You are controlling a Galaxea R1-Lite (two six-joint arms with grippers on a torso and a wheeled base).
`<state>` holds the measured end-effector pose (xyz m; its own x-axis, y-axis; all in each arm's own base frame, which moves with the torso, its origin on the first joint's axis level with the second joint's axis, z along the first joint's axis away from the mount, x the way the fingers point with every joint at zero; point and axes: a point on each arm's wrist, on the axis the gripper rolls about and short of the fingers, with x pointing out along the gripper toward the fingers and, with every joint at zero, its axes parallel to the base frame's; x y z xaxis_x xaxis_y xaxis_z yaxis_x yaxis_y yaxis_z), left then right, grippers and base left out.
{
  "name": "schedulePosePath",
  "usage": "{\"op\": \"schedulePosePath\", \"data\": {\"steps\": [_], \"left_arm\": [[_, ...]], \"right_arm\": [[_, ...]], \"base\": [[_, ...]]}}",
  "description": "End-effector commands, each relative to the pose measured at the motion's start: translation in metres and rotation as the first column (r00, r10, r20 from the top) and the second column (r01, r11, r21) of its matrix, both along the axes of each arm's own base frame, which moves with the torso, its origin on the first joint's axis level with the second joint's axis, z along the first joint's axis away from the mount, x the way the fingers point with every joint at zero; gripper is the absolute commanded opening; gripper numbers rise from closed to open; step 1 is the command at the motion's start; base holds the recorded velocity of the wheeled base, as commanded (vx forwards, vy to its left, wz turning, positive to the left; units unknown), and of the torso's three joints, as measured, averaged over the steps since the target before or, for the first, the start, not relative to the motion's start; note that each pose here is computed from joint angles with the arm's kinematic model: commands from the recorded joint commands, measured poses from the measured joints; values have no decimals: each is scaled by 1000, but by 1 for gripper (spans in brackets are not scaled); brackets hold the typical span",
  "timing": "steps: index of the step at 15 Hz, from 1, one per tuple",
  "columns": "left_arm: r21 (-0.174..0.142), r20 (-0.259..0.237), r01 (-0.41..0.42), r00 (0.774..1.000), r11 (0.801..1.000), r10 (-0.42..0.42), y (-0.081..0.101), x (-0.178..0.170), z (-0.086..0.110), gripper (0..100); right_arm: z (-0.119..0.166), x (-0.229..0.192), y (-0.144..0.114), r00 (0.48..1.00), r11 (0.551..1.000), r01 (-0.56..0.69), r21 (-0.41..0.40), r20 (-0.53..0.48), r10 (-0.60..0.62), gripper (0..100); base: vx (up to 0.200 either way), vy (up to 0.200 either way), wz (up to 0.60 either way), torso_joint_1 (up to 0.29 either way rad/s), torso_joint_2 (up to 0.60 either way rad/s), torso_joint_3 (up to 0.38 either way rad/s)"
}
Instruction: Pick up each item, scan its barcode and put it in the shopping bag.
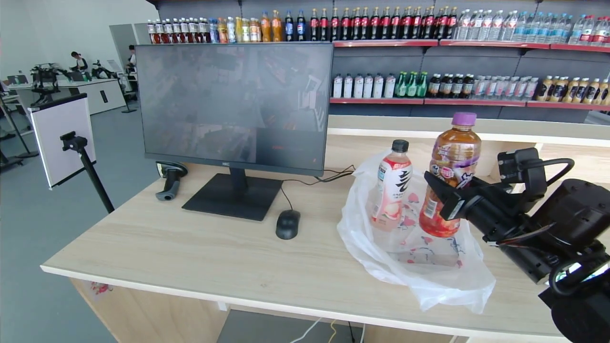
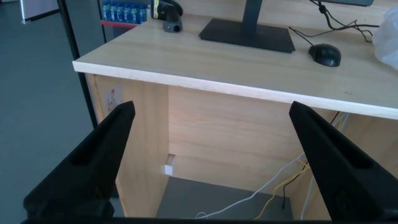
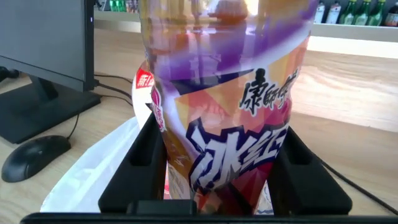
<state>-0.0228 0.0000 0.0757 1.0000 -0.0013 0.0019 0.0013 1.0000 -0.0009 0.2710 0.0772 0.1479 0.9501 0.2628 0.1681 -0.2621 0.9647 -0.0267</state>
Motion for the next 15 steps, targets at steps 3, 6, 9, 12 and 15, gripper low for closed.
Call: {"op": "schedulePosePath", "data": {"steps": [3, 6, 9, 12, 15], "left_arm": [[-1, 1, -1, 1000, 1000, 1, 0, 0, 0, 100], [-1, 1, -1, 1000, 1000, 1, 0, 0, 0, 100], [-1, 1, -1, 1000, 1000, 1, 0, 0, 0, 100], [-1, 1, 0, 1000, 1000, 0, 0, 0, 0, 100], [1, 1, 0, 1000, 1000, 0, 0, 0, 0, 100]], "right_arm": [[-19, 12, 3, 998, 1000, 0, -19, -59, -1, 0], [-26, 21, 5, 997, 1000, 1, -23, -72, -3, 0], [-34, 26, 5, 996, 1000, 5, -29, -94, -8, 0], [-36, 30, 6, 995, 1000, 7, -29, -95, -9, 0], [-37, 36, 0, 995, 999, 31, -28, -91, -34, 0]], "base": [[0, 0, 0, 0, 0, 0], [0, 0, 0, 0, 0, 0], [0, 0, 0, 0, 0, 0], [0, 0, 0, 0, 0, 0], [0, 0, 0, 0, 0, 0]]}}
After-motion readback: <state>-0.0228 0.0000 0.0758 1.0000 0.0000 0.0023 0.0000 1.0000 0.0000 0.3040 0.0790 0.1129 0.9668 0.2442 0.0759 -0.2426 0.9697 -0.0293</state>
